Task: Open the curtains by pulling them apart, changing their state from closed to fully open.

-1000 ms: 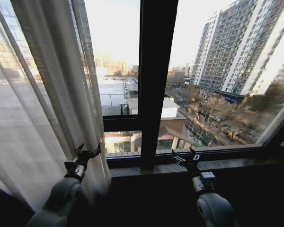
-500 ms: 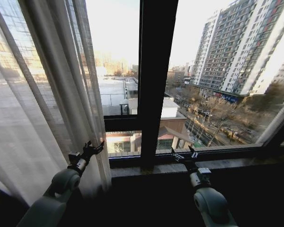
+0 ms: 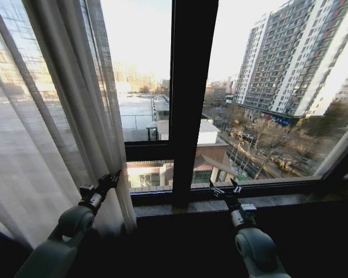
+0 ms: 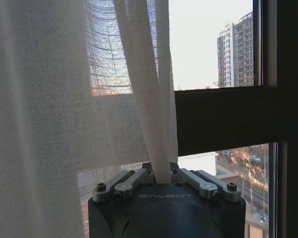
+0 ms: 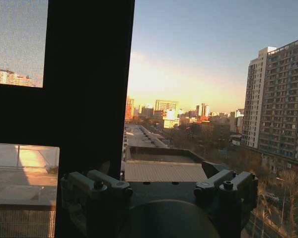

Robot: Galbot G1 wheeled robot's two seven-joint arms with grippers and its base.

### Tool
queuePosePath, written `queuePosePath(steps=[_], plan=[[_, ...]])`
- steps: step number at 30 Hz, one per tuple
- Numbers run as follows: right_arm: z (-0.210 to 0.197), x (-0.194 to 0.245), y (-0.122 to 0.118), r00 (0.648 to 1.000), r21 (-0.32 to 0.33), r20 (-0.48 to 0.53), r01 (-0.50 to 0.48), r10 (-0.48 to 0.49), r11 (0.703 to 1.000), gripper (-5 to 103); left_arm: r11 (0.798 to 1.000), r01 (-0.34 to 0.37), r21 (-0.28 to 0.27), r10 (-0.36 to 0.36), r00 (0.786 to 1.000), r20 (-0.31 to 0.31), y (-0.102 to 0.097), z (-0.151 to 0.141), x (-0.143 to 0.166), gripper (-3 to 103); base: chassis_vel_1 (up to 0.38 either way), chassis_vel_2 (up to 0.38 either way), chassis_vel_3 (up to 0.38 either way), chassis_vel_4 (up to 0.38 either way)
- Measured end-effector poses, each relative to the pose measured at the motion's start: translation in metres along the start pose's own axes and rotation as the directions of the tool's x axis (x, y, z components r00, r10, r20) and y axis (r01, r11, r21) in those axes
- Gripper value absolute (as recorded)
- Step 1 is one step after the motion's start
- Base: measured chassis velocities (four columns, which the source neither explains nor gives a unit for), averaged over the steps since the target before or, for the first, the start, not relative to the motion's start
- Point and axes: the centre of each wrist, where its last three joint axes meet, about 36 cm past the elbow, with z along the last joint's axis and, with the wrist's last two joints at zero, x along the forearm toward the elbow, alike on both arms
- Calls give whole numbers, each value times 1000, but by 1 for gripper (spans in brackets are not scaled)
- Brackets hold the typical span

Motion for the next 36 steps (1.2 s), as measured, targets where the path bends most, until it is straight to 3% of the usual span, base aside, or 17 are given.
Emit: queuePosePath(steps=[2, 4, 9, 13, 23, 36], plan=[[-1, 0, 1, 1000, 0, 4, 4, -4, 1000, 100, 1000, 4, 4, -4, 1000, 0, -1, 1, 5, 3, 0, 0, 0, 0], [-2, 0, 1, 1000, 1, 6, 5, -5, 1000, 100, 1000, 7, 5, -7, 1000, 0, 0, 1, 7, 1, 0, 0, 0, 0], [-4, 2, 2, 1000, 33, 11, 12, -12, 999, 100, 1000, 20, 4, -20, 1000, -1, 2, 1, 17, 0, 0, 0, 0, 0], [0, 5, 3, 1000, 99, 9, -2, 1, 995, 100, 1000, 25, 0, -25, 1000, -1, 2, 0, 28, 0, 0, 0, 0, 0], [-2, 19, 4, 1000, 109, 13, 6, -8, 994, 100, 1000, 29, 8, -29, 1000, 1, -5, -1, 50, 0, 45, 48, -50, -50], [-10, 33, 8, 999, 101, 27, 23, -26, 995, 100, 998, 63, 0, -63, 997, 42, -12, -15, 79, 0, 243, 254, -254, -247]])
